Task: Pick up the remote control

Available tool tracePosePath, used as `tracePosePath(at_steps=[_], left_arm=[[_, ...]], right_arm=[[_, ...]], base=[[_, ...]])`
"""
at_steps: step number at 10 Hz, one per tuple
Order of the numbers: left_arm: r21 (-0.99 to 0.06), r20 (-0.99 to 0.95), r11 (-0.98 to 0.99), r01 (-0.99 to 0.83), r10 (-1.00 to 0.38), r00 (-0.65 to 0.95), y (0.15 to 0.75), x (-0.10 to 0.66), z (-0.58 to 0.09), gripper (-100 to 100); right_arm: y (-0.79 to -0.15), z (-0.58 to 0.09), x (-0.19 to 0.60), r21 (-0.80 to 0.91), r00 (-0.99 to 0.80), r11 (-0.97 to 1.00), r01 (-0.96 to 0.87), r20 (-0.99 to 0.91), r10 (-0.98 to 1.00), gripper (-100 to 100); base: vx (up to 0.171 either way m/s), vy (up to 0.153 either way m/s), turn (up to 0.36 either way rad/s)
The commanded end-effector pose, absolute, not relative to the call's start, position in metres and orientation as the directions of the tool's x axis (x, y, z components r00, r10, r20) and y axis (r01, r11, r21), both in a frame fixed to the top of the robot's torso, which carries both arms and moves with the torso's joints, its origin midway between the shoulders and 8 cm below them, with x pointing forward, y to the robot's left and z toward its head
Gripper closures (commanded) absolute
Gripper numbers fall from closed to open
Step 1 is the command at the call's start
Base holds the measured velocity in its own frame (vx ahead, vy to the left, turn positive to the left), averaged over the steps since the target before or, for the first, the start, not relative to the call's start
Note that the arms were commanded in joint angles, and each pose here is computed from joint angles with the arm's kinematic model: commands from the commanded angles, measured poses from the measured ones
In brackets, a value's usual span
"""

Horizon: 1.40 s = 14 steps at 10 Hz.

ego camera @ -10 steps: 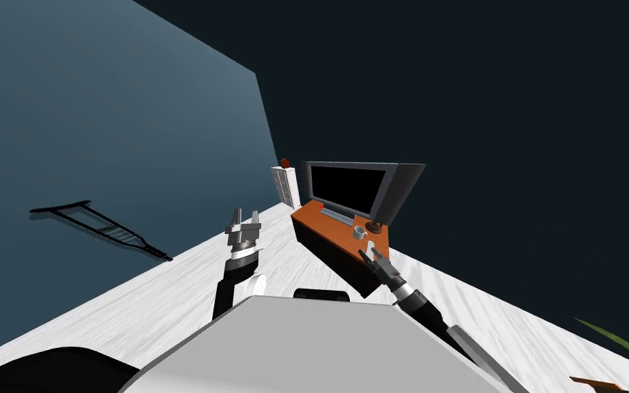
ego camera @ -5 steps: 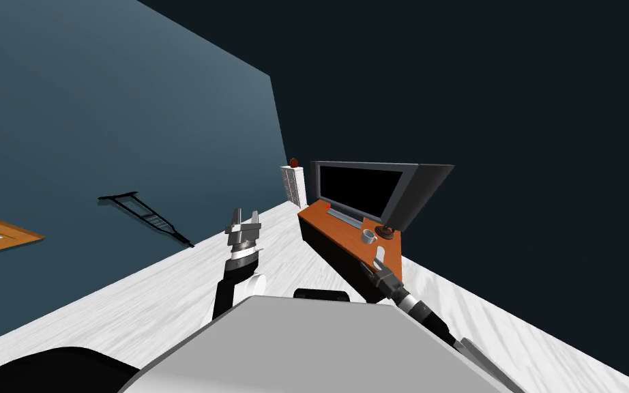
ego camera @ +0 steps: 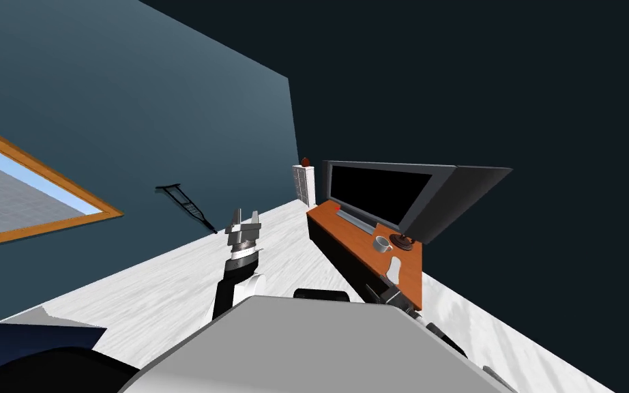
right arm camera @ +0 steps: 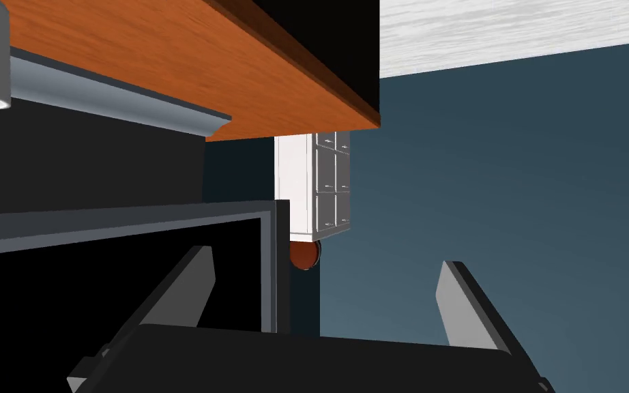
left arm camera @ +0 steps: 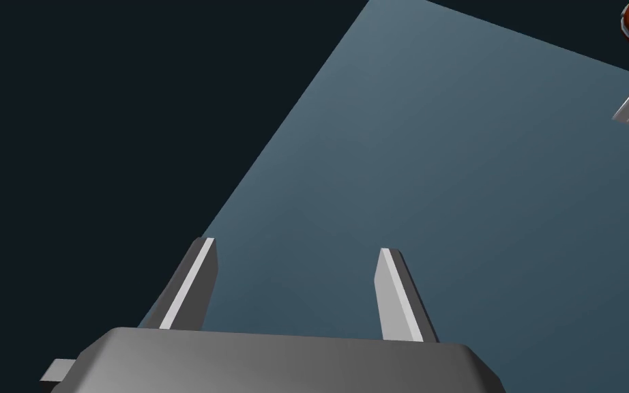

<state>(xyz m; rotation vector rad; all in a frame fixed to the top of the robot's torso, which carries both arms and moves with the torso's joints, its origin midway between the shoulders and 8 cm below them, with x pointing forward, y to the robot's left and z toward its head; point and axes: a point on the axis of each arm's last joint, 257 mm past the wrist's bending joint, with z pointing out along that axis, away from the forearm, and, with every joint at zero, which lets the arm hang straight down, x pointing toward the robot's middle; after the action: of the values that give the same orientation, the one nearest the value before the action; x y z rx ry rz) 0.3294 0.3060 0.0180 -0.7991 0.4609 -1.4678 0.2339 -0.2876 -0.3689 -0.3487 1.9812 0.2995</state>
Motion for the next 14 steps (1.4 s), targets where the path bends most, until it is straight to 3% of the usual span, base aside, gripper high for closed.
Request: tracePosePath(at_steps=[1,4,14], left_arm=[[-0.716,0.191,-0.08,0.693,-0.978,0.085,0.306,0.329,0.018,0],[-0.717,0.191,-0.08,0.693,-0.978,0.085,0.306,0.329,0.018,0],[-0.717,0.191,-0.08,0.693,-0.978,0.085,0.306,0.329,0.018,0]], right_arm=[[-0.292,-0.384,0.224,0.007,-0.42,0.918,-0.397,-0.89,-0.175,-100],[-0.314,-0.431,0.174,-0.085,-0.501,0.878,-0.47,-0.794,-0.345,-100],[-0.376,-0.512,0.034,-0.208,-0.527,0.661,-0.721,-0.455,-0.718,-100]], base=[[0.016,-0.002,0.162],[0.024,-0.008,0.289],[0.026,-0.039,0.289]])
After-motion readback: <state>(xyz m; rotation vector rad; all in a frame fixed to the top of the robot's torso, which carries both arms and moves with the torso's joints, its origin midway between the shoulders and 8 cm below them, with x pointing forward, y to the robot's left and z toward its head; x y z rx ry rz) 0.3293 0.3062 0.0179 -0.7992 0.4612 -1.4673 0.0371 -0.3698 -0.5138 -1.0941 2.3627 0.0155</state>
